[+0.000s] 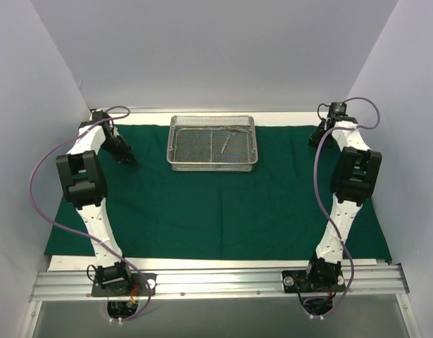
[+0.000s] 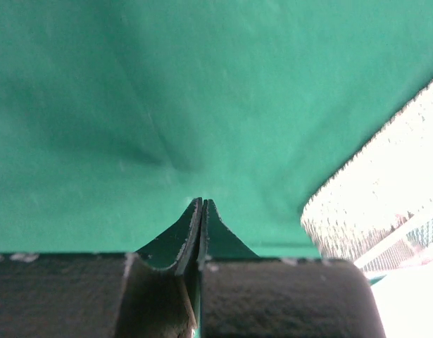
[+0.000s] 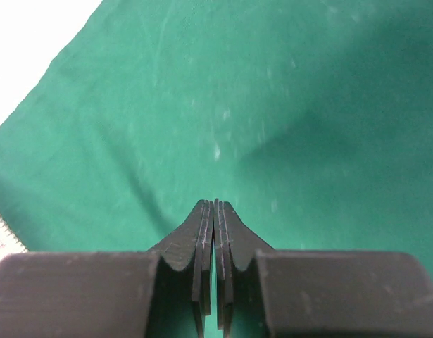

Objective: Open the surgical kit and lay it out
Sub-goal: Smooth out the surgical kit at the center of the board.

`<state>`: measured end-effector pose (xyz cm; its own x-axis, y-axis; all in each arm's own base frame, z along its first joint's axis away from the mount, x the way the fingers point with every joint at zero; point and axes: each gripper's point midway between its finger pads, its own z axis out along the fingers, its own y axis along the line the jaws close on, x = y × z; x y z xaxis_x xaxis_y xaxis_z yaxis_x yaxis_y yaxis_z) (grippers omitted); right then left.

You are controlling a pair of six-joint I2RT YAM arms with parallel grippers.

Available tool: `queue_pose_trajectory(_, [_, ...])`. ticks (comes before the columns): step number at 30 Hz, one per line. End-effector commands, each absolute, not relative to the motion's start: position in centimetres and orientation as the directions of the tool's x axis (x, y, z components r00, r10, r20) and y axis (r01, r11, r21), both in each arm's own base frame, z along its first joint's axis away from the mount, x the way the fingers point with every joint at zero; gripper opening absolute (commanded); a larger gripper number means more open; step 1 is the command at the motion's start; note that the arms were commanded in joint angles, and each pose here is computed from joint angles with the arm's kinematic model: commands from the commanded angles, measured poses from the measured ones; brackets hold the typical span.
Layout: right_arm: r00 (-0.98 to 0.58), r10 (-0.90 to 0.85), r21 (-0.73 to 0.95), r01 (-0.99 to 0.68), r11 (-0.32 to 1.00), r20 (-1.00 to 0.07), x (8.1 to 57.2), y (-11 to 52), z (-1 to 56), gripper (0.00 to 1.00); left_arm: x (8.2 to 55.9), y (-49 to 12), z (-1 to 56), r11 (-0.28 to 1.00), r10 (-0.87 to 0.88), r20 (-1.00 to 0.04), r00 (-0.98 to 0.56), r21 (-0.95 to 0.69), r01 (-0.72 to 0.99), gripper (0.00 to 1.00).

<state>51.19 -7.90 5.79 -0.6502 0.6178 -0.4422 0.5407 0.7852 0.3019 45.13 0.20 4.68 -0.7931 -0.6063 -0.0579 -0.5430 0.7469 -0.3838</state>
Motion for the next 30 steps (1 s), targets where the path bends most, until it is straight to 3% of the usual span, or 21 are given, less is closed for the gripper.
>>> queue_pose_trajectory(1, [-0.679, 0.572, 0.302, 0.486, 0.82, -0.46, 53.4, -7.1, 5.3, 0.0, 45.5, 1.1, 3.0, 0.752, -0.614, -0.033, -0.789, -0.33, -0.571, 0.02])
queue_pose_trajectory(10, [-0.836, 0.493, 0.233, 0.443, 0.866, -0.242, 49.1, -2.6, -1.9, 0.0, 44.0, 1.2, 1.6, 0.75, -0.617, 0.001, -0.787, -0.303, -0.588, 0.02])
queue_pose_trajectory(13, [-0.916, 0.371, 0.236, 0.33, 0.914, -0.154, 46.2, 2.0, -2.6, 0.0, 44.0, 0.6, 1.8, 0.742, -0.616, 0.006, -0.787, -0.329, -0.584, 0.02])
queue_pose_trajectory(16, [-0.961, 0.241, 0.275, 0.197, 0.941, -0.134, 44.5, 6.3, -1.6, 0.0, 44.0, 0.4, 1.9, 0.738, -0.617, 0.004, -0.787, -0.345, -0.58, 0.02])
queue_pose_trajectory(20, [-0.905, 0.291, 0.312, 0.192, 0.931, -0.311, 47.5, 5.3, 4.1, 0.0, 44.0, 0.3, 2.2, 0.737, -0.613, 0.011, -0.79, -0.35, -0.578, 0.02])
queue_pose_trajectory(21, [-0.857, 0.362, 0.333, 0.242, 0.911, -0.366, 49.3, 2.6, 5.7, 0.0, 44.1, 0.2, 2.2, 0.737, -0.613, 0.011, -0.79, -0.352, -0.577, 0.02])
queue_pose_trajectory(25, [-0.698, 0.53, 0.349, 0.402, 0.847, -0.482, 53.5, -5.1, 9.4, 0.15, 44.4, 0.1, 2.5, 0.737, -0.61, 0.014, -0.792, -0.359, -0.573, 0.02])
queue_pose_trajectory(30, [-0.587, 0.564, 0.354, 0.441, 0.825, -0.581, 57.8, -10.3, 12.2, 0.17, 44.7, 0.2, 2.9, 0.743, -0.603, 0.012, -0.797, -0.355, -0.567, 0.02])
